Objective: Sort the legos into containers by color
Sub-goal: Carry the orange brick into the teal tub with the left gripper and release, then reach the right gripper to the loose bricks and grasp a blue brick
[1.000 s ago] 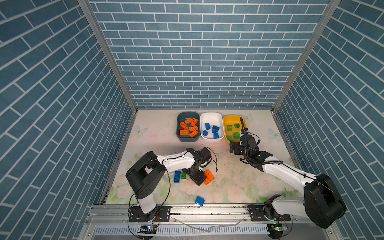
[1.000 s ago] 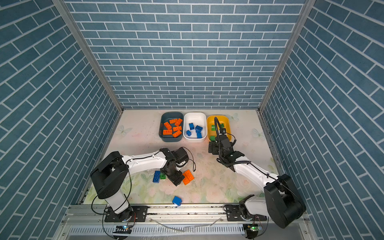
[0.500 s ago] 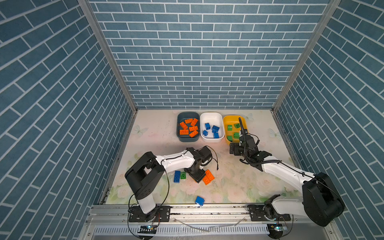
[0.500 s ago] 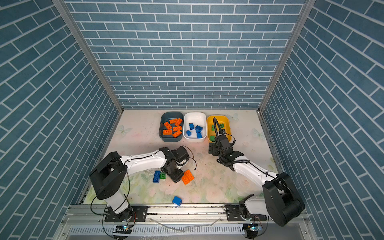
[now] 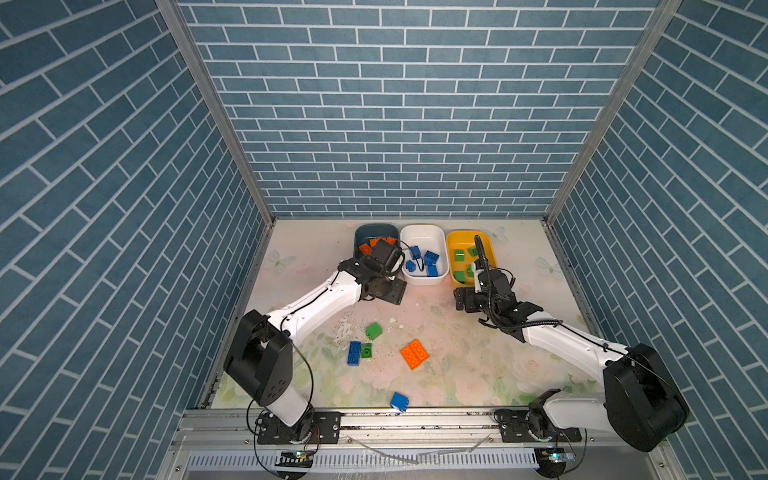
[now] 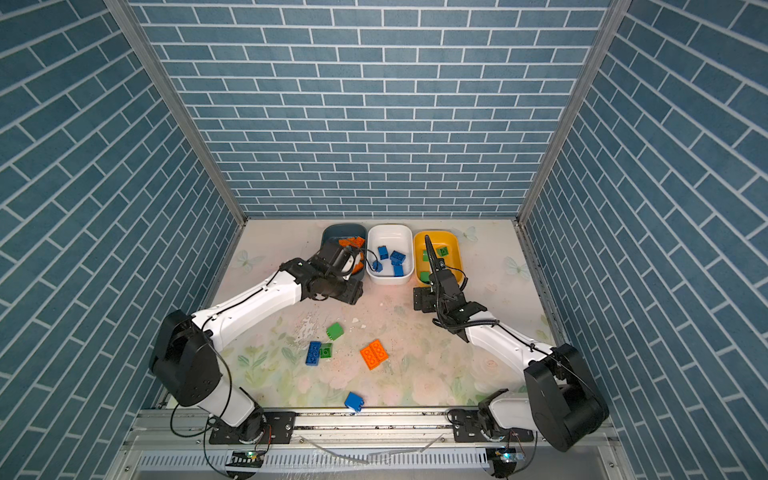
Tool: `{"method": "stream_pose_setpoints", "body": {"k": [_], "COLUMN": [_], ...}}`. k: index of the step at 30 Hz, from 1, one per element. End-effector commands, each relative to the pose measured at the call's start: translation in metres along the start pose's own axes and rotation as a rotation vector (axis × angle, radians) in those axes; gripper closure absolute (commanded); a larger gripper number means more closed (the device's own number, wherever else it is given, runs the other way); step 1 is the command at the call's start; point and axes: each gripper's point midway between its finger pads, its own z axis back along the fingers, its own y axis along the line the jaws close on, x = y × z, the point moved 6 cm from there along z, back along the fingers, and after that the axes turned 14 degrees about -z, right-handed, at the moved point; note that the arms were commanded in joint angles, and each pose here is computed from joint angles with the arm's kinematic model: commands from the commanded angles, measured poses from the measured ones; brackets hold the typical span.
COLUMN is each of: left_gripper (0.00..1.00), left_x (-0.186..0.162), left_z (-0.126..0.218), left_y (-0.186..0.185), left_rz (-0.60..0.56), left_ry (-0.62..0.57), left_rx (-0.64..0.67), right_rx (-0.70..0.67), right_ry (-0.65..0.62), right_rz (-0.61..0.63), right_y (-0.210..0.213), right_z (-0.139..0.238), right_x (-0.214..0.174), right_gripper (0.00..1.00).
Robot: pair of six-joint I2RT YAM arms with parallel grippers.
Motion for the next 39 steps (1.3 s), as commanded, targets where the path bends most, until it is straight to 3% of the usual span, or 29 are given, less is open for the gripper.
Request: {"method": "stream_pose_setpoints", "body": {"k": [1,8,12,17,23,31,39], "left_gripper": [0.33,0.32,0.19,0.02,0.01,0.01,0.01], "left_x": [0.035,0.070,0.079,0.087,0.056,-0.034,-0.087], "left_z": [-0.004,-0.040,-0.054,-0.040,0.004,0.055,0.075], "left_y": [0.035,0.085,0.101,0.098,0.087,0.081,0.084], "left_rz": [0.107,0.268,0.347,0.379,0.420,0.500,0.571], "left_ry": [-0.090,-0.055,-0.008,-0.021,-0.079,-0.086,-0.097], "left_rx": [0.099,0.233,0.264,0.223,0.193,0.270,0.332], "right_rx": [0.137,0.415,0.575,0.701,0.669,0.561,0.494], "right_ry": [0.007,0.147,0.261,0.411,0.467,0.502,0.624], "right_rz": [0.086,0.295,0.506,0.753,0.906,1.013,1.189], "right_y": [0.027,0.067,0.089,0.109,0.133,0.163,0.168], "right_z": [0.002,0.012,0.028,0.051,0.075,0.089,0.091], "right_x": [0.006,-0.032,-0.071,-0.121,-0.159,-0.193,-0.222], "right_gripper": [0.06,0.11,0.11,0.13,0.13,0.16,0.19]}}
